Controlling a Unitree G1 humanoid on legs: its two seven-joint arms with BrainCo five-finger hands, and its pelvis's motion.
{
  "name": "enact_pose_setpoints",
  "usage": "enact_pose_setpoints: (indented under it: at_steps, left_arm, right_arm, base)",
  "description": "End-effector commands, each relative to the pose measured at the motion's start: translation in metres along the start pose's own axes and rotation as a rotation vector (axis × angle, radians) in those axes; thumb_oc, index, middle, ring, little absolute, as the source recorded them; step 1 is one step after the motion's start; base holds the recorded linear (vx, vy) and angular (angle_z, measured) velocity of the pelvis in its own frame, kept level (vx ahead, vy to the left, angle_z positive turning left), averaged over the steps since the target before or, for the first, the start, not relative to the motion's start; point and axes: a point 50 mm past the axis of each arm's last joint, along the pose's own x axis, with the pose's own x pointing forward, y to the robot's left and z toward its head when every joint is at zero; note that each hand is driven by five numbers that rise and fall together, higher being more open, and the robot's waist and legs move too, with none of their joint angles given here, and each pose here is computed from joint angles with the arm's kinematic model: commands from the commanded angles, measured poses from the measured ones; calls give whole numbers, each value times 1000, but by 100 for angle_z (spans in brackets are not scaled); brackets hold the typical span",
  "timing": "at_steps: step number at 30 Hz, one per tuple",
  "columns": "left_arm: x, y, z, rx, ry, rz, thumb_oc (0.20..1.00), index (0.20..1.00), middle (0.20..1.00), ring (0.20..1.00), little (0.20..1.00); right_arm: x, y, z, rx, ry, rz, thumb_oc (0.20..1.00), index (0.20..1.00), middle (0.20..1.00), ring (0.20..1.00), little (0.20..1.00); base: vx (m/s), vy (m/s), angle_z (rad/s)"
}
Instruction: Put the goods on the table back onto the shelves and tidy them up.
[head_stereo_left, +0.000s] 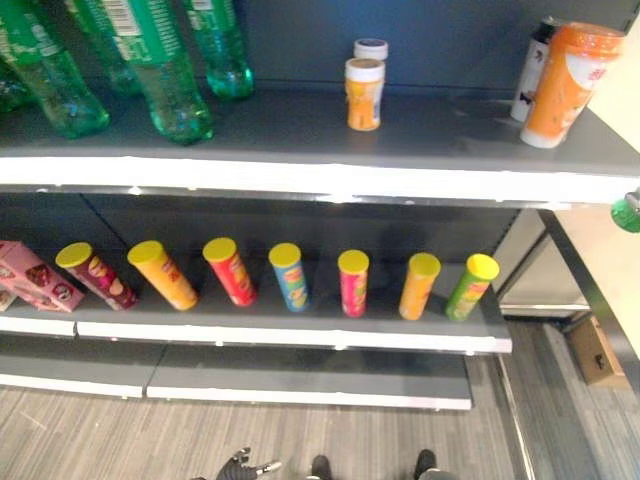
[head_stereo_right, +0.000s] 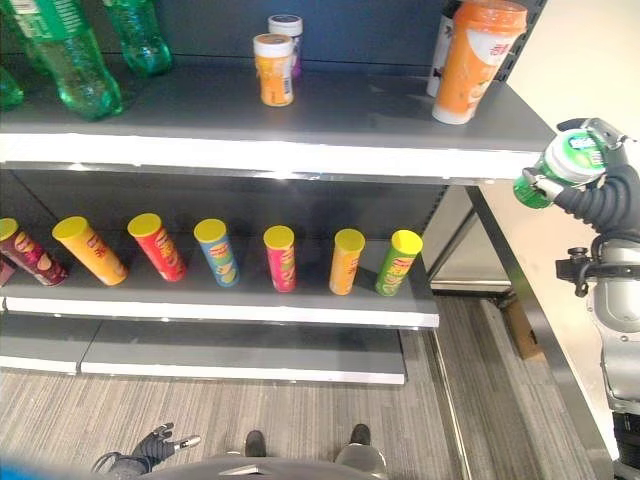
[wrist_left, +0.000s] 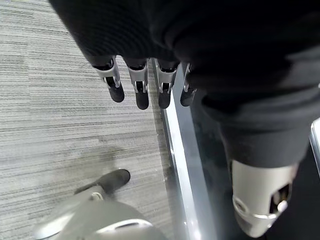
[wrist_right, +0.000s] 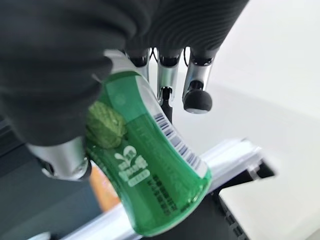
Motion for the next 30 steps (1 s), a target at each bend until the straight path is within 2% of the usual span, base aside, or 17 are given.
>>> enact_pose_setpoints:
  at_steps: [1, 9, 15, 24, 30]
  left_arm:
    - [7, 18, 30, 61, -74, 33, 1000, 1000, 1000, 1000, 1000]
    - [7, 14, 26, 64, -60, 23, 1000, 1000, 1000, 1000, 1000]
    - [6, 11, 19, 58, -41, 11, 1000, 1000, 1000, 1000, 1000]
    - [4, 18, 6, 28, 11, 46, 1000, 1000, 1000, 1000, 1000]
    - [1, 19, -6, -4, 52, 61, 1000, 1000, 1000, 1000, 1000]
  right_arm:
    - [19, -23, 26, 98, -151, -122, 200, 200, 200, 200, 200]
    - [40, -24, 59, 141, -316, -83, 200, 200, 200, 200, 200]
    - [56, -18, 80, 253, -412, -46, 200, 200, 200, 200, 200]
    - [80, 32, 107, 353, -462, 186, 200, 200, 200, 200, 200]
    - [91, 57, 114, 347, -445, 286, 200, 200, 200, 200, 200]
  base:
    - [0, 0, 0]
    - [12, -13, -2]
    - [8, -21, 6]
    - [-7, -20, 11]
    - [6, -23, 22]
